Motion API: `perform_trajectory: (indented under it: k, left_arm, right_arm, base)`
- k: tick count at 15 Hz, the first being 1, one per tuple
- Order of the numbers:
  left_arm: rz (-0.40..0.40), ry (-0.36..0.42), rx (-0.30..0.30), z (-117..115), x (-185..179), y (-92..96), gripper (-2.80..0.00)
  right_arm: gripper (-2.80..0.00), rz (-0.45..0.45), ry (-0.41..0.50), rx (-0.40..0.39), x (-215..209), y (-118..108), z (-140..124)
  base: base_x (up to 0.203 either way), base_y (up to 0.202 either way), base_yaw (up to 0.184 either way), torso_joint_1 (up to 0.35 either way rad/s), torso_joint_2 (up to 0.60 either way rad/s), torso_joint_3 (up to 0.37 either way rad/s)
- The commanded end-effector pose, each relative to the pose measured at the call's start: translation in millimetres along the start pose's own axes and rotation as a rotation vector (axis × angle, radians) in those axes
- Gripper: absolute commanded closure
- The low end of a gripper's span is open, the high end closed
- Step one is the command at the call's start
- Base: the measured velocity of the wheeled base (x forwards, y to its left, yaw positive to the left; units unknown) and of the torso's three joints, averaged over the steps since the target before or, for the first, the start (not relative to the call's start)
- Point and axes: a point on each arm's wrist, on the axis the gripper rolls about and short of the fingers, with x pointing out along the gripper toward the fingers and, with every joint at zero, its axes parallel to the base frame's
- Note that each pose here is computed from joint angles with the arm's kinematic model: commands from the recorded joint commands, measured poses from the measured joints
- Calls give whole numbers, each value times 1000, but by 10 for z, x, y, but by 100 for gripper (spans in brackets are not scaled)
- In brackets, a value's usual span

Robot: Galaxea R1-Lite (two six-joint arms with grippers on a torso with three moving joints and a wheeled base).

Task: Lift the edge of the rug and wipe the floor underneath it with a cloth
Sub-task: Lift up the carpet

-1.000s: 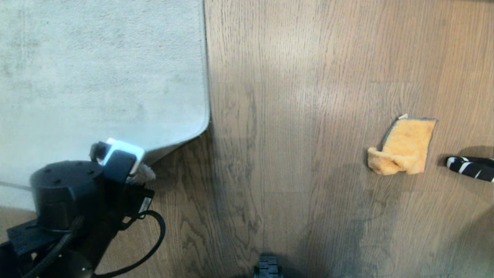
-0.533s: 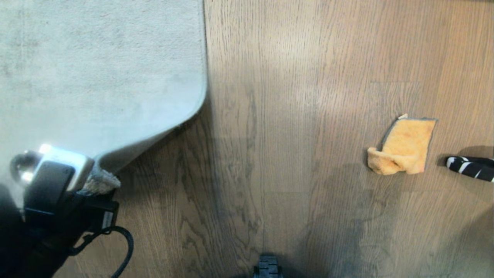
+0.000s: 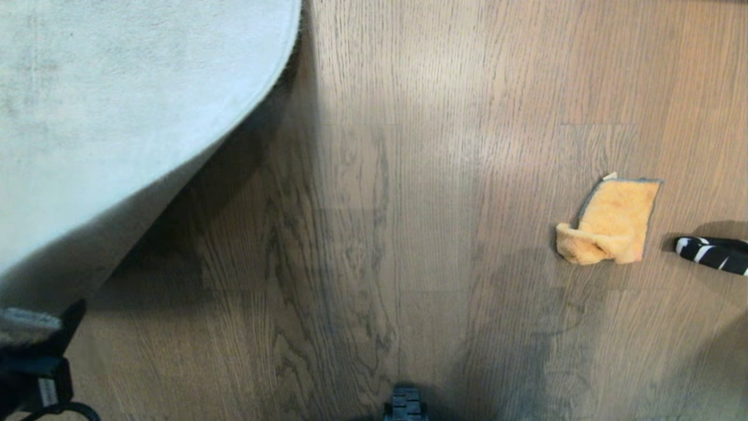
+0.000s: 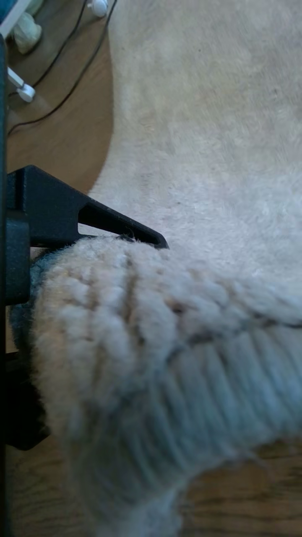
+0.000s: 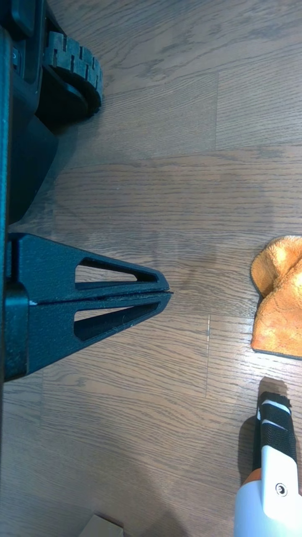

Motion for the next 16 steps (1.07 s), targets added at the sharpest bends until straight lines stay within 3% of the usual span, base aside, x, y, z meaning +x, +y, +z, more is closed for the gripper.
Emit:
perform_trajectory:
  k: [1, 7, 12, 16]
  left_arm:
    - [22, -51, -50, 62, -76, 97, 0]
    - [53, -102, -3, 197, -135, 204, 0]
    - [227, -57, 5, 205, -69, 288, 0]
    - [334, -133, -9, 129, -15, 278, 0]
  right_arm:
    - [0, 0, 0, 0, 0, 0, 0]
    - [0, 1, -1, 0, 0, 0, 0]
    - [0, 1, 0, 0, 0, 0, -1]
    - [0, 0, -1, 0, 0, 0, 0]
  base:
    - [0, 0, 0, 0, 0, 0]
    - [0, 0, 0, 0, 0, 0]
    - [0, 0, 0, 0, 0, 0]
    - [0, 0, 0, 0, 0, 0]
